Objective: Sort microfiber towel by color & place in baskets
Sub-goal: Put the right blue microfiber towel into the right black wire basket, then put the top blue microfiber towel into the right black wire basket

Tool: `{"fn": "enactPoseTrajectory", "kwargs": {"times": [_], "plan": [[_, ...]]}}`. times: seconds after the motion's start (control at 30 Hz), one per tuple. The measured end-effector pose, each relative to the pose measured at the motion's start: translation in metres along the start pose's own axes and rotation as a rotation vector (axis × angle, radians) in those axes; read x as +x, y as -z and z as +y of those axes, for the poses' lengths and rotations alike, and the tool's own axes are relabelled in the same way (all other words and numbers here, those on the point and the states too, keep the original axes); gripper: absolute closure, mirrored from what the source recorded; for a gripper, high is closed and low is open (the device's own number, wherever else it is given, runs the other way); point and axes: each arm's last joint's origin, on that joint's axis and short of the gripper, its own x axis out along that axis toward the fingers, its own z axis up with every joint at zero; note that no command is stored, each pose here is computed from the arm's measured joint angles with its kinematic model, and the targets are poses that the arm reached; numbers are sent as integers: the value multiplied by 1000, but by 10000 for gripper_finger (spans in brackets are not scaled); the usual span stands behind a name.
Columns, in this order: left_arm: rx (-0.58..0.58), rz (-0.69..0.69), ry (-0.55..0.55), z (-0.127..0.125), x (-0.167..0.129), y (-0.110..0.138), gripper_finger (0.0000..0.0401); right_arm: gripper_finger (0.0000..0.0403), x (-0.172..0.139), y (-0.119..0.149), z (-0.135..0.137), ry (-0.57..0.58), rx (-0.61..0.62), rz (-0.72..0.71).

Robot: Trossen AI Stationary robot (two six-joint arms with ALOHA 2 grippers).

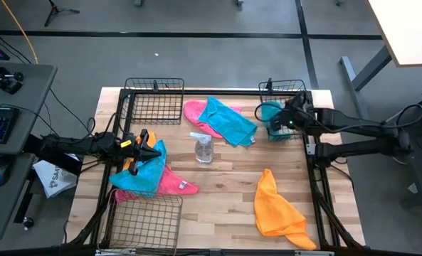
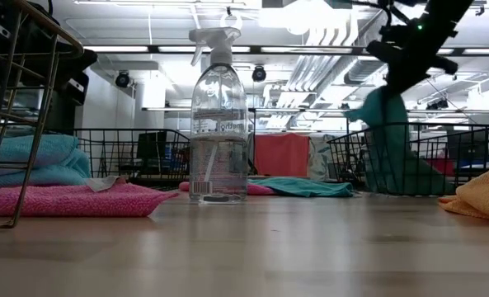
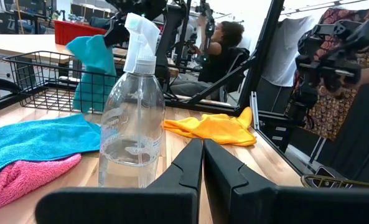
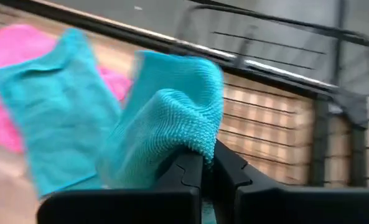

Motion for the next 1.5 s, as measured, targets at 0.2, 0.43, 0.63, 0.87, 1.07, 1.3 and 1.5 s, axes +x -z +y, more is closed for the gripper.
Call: {"fn": "enactPoseTrajectory", "kwargs": {"times": [0.2,0.43,0.63,0.87,1.07,1.3,1.5], "plan": [[0,0,0,0,0,0,398,325,-11,-19,-15,78,-1,14],[0,0,0,0,0,0,398,180,-28,-42,-20,52,92,-38],[0,0,0,0,0,0,398,98,-35,-52,-25,26,149,-27],[0,0,0,0,0,0,398,89,-18,-62,-10,-244,350,162],[0,0,0,0,0,0,398,89,6,-78,47,-563,311,161],[0,0,0,0,0,0,398,89,64,-59,97,-513,171,289],[0,0,0,0,0,0,398,89,105,-37,116,-428,65,388]]}}
